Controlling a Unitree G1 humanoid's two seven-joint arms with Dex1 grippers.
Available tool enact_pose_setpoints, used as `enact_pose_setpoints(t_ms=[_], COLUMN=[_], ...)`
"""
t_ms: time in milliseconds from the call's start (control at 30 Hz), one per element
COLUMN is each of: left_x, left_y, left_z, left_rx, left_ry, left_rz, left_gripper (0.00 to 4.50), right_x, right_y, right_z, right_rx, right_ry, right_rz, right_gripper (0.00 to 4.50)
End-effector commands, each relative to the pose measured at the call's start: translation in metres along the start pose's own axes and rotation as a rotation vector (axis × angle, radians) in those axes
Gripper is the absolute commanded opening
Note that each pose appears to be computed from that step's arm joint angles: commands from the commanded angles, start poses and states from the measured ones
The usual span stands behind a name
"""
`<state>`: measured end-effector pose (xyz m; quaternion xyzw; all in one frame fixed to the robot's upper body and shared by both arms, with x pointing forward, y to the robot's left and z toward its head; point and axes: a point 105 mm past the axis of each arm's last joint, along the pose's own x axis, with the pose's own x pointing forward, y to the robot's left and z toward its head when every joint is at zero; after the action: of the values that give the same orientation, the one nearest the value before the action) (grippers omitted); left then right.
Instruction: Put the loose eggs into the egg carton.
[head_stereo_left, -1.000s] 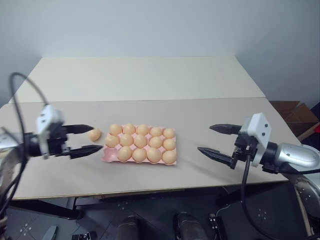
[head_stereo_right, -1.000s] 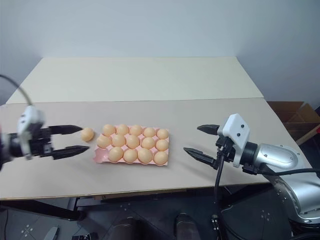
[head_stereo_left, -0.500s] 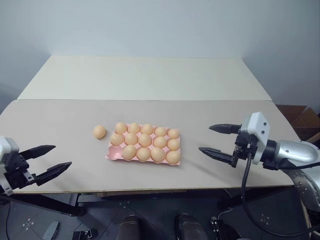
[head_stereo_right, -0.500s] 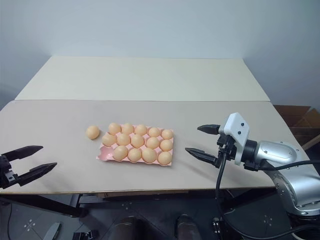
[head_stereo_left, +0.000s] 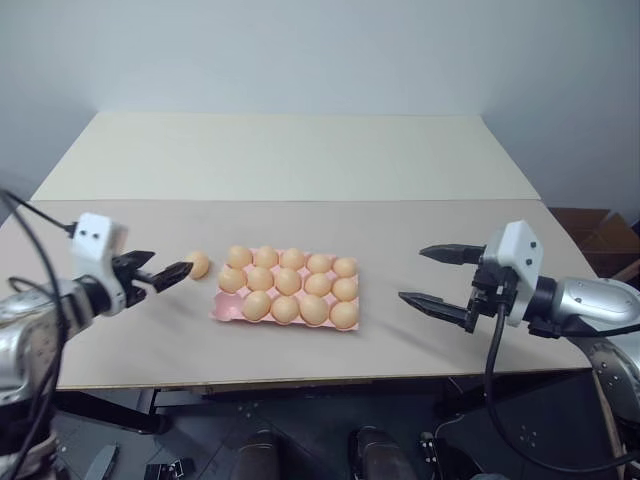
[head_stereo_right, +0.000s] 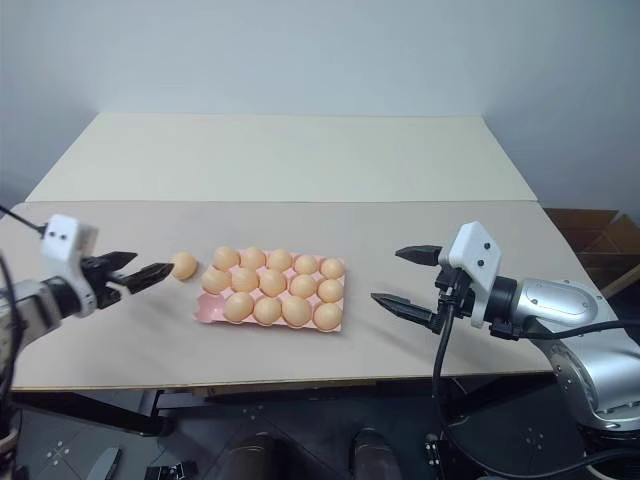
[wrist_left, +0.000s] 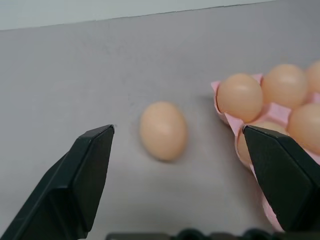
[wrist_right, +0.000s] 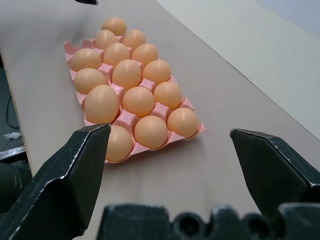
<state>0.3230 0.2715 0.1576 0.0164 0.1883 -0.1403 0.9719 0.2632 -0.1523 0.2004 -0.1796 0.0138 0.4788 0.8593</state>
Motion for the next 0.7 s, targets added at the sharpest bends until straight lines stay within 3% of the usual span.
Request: enact_pose_setpoints(t_ms=[33,267,400,567,700], left_x=[0.016,0.056,0.068,0.068,0.052], left_y=[0.009,-0.001,-0.001,-0.002,-0.004], left_z=[0.0,-0.009,-0.017,-0.012,0.007], left_rx=[0.007,-0.077,-0.094,-0.076,0.044], left_ry=[0.044,0.149,0.204,0.181,0.11], left_rz=[0.091,0.095,0.129,0.11,0.067], left_gripper=[4.48,4.48,3.61,1.91,1.67], right_x=[-0.004,-0.005,-0.006,-0.006,-0.006], right_y=[-0.001,0.001,0.004,0.002,0.002], right_z=[0.014,0.017,0.02,0.024,0.025], right_rx=[-0.054,-0.057,-0.051,-0.044,-0.046], right_ry=[-0.028,-0.036,-0.048,-0.061,-0.063], right_rz=[-0.02,-0.031,-0.034,-0.059,-0.076], right_gripper=[4.5,4.5,4.5,4.5,4.5])
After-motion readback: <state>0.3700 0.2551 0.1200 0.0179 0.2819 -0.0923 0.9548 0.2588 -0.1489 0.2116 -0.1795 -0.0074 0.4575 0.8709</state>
